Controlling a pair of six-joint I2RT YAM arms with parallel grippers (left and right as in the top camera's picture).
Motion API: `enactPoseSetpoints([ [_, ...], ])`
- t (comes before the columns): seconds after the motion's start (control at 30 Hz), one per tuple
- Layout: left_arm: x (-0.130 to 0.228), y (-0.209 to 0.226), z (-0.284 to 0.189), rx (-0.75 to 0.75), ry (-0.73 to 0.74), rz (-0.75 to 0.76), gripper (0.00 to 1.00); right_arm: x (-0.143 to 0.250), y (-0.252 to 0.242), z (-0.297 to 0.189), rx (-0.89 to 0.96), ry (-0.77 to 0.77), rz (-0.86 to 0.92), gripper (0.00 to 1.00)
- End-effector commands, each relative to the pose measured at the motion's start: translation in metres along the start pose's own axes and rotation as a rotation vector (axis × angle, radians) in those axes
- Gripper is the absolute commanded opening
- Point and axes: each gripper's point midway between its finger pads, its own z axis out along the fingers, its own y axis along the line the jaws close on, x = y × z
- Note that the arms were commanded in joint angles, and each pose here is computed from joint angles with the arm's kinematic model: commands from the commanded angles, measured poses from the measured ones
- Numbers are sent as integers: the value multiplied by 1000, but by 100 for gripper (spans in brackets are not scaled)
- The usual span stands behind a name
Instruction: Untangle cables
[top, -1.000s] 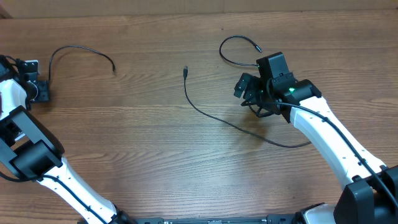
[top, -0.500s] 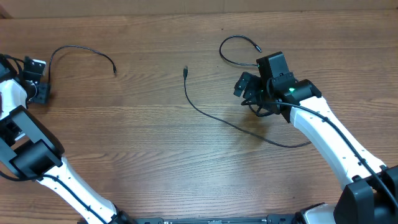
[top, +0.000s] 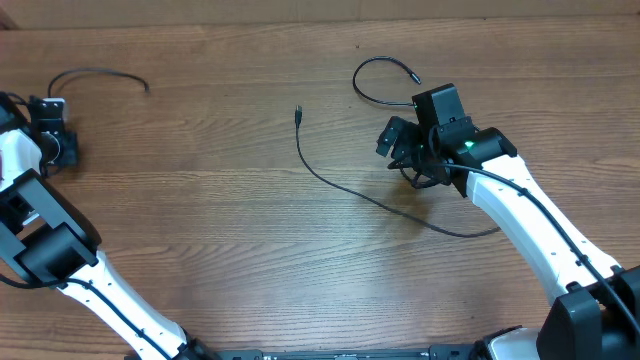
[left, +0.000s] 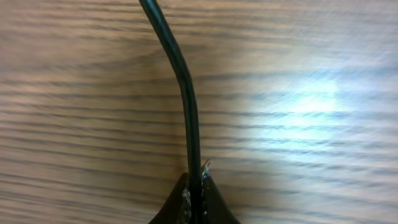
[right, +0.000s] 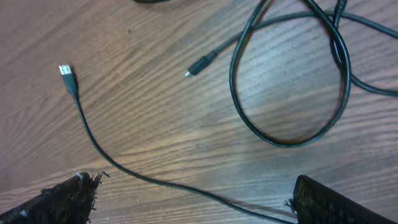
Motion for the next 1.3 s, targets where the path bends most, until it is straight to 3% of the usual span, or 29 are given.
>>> enactPoseSetpoints([
  [0.0, -31, -30, -5, 188, -101, -176, 4, 7, -7, 2, 34, 20, -1, 100],
  [0.17, -119, 9, -69, 100, -336, -321, 4, 11, -11, 2, 49, 36, -1, 100],
  [0.37, -256, 50, -222, -6, -906, -326, 4, 13, -13, 2, 56, 44, -1, 100],
  [0.5, -296, 54, -306, -17, -1200, -311, 4, 14, -13, 2, 60, 48, -1, 100],
  [0.6, -303, 56, -327, -37, -1288, -295, 4, 13, -13, 2, 56, 44, -1, 100],
  [0.7, -299, 49, -303, 1, -1211, -286, 4, 11, -11, 2, 48, 35, -1, 100],
  [0.9, -264, 9, -196, 87, -857, -205, 4, 9, -9, 2, 42, 29, -1, 100],
  [1.07, -213, -1, -107, 28, -555, -278, 4, 13, -13, 2, 58, 46, -1, 100],
  [1.27, -170, -39, -37, 123, -334, -398, 4, 13, -13, 2, 59, 47, -1, 100],
])
